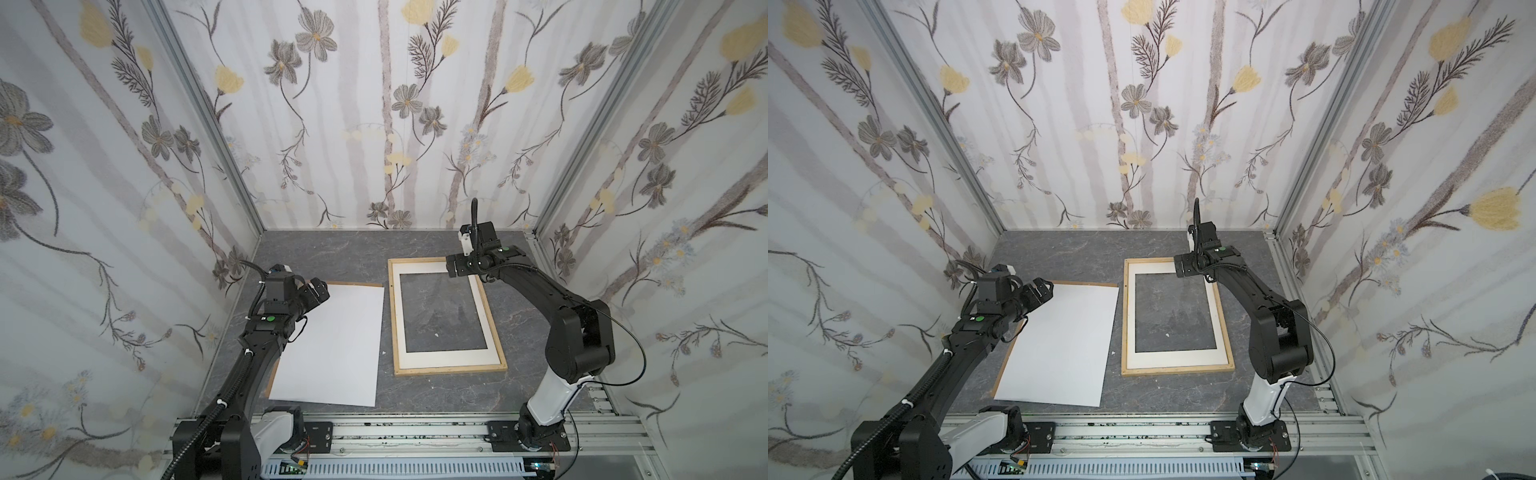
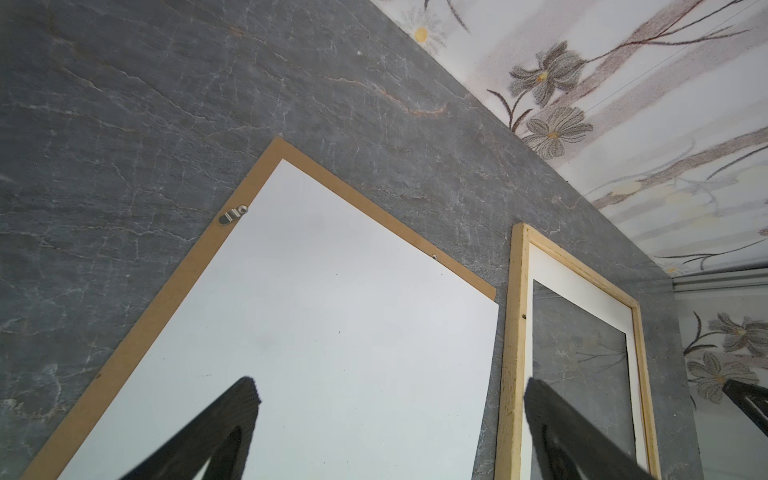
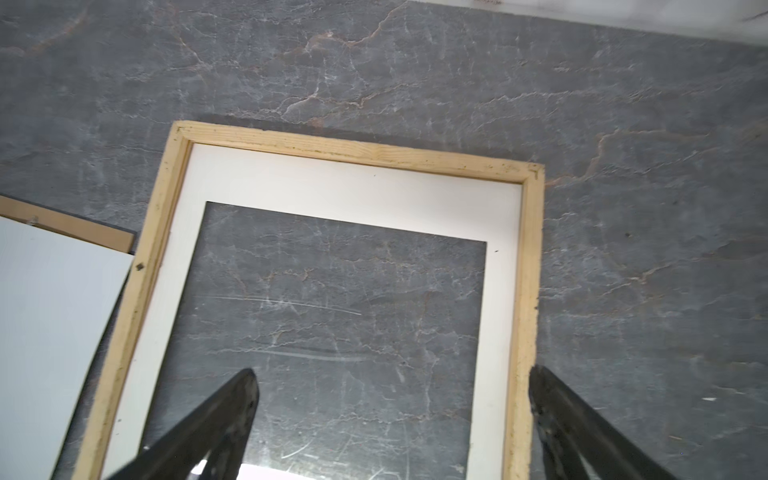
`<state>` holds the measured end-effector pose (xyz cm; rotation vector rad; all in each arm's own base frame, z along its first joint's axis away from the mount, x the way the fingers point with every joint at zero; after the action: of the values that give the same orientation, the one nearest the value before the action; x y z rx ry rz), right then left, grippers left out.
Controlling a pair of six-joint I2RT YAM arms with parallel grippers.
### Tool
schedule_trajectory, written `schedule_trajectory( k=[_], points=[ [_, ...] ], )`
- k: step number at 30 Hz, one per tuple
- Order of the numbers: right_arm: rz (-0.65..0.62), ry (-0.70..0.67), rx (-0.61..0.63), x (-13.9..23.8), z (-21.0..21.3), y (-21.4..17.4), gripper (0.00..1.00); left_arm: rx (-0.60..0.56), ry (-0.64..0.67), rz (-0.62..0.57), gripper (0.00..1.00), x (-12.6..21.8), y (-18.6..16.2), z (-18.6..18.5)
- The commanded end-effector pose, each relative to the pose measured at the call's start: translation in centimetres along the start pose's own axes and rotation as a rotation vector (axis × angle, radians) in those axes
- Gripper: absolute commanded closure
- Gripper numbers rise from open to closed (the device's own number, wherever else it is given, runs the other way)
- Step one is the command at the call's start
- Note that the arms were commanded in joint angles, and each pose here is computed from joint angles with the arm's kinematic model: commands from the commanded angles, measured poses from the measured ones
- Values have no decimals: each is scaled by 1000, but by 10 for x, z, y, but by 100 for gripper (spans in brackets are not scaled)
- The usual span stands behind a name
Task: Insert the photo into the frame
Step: 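Move the right gripper over to the white board's edge nearest the frame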
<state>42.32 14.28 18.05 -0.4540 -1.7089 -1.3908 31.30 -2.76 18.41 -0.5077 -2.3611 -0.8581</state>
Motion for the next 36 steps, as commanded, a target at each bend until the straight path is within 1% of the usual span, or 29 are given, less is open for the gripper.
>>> schedule_trajectory(
  k=[1, 3, 5, 7, 9, 12, 13, 16, 17, 19, 20, 21, 22, 23, 24, 25, 27, 29, 31, 32, 33, 34, 35, 36],
  points=[
    [-20, 221, -129, 4, 32, -3, 0, 20, -8, -27, 0, -10, 5, 2],
    [-52, 305, -162, 10, 45, -5, 0, 38, 8, -22, 0, -16, 6, 10],
    [-76, 373, -152, 17, 60, -7, 0, 63, 17, -11, 0, -23, 6, 18],
    [-104, 387, -136, 25, 76, -9, 0, 88, 19, -9, 0, -28, 8, 25],
    [-118, 433, -121, 32, 94, -11, 0, 109, 25, -15, 0, -31, 11, 31],
    [-98, 500, -104, 34, 122, -13, 0, 144, 19, -29, 0, -33, 15, 36],
    [-87, 510, -93, 36, 131, -12, 0, 159, 33, -17, 0, -39, 14, 41],
    [-129, 543, -18, 61, 173, 2, 0, 180, 35, -19, 0, -40, 15, 46],
    [-142, 542, -10, 65, 180, 5, 0, 183, 38, -21, 0, -40, 15, 48],
    [-195, 523, -60, 64, 187, 12, 0, 192, 42, -30, 0, -39, 16, 50],
    [-213, 517, -120, 54, 185, 8, 0, 199, 44, -33, 0, -39, 17, 52],
    [-188, 563, -236, 38, 182, -2, 0, 204, 45, -35, 0, -39, 17, 54],
    [-148, 736, -278, 28, 191, -10, 0, 208, 44, -37, 0, -39, 17, 54],
    [-124, 846, -287, 26, 200, -13, 0, 208, 46, -35, 0, -39, 16, 55],
    [-90, 841, -271, 21, 208, -19, 0, 208, 48, -34, 0, -38, 16, 56],
    [-104, 712, -230, 18, 211, -20, 0, 204, 51, -36, 0, -37, 15, 57],
    [-116, 595, -184, 21, 223, -19, 0, 204, 62, -39, 0, -36, 14, 61],
    [-124, 567, -136, 27, 234, -12, 0, 210, 71, -40, 0, -36, 12, 66],
    [-136, 479, -91, 29, 239, -8, 0, 214, 70, -38, 0, -37, 11, 67],
    [-134, 410, -64, 32, 247, -9, 0, 216, 70, -38, 0, -37, 10, 68],
    [-136, 369, -64, 31, 247, -7, 0, 217, 68, -37, 0, -37, 10, 68],
    [-145, 329, -92, 27, 243, -5, 0, 220, 65, -38, 0, -37, 10, 67],
    [-147, 304, -146, 22, 240, -4, 0, 222, 64, -36, 0, -37, 9, 68],
    [-81, 374, -169, 15, 244, -10, 0, 226, 61, -37, 0, -37, 9, 68]
  ],
)
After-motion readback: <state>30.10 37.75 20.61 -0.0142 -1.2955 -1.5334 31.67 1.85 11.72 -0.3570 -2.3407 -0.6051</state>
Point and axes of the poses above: each gripper's point midway between its finger pads, its own x axis back along the fingers, its own z axis along the line the jaws close on, y = z × x, the point moved 4 cm from there along x, back along the fingers, and after that the axes turned 13 degrees about x, right-handed, at the moved point
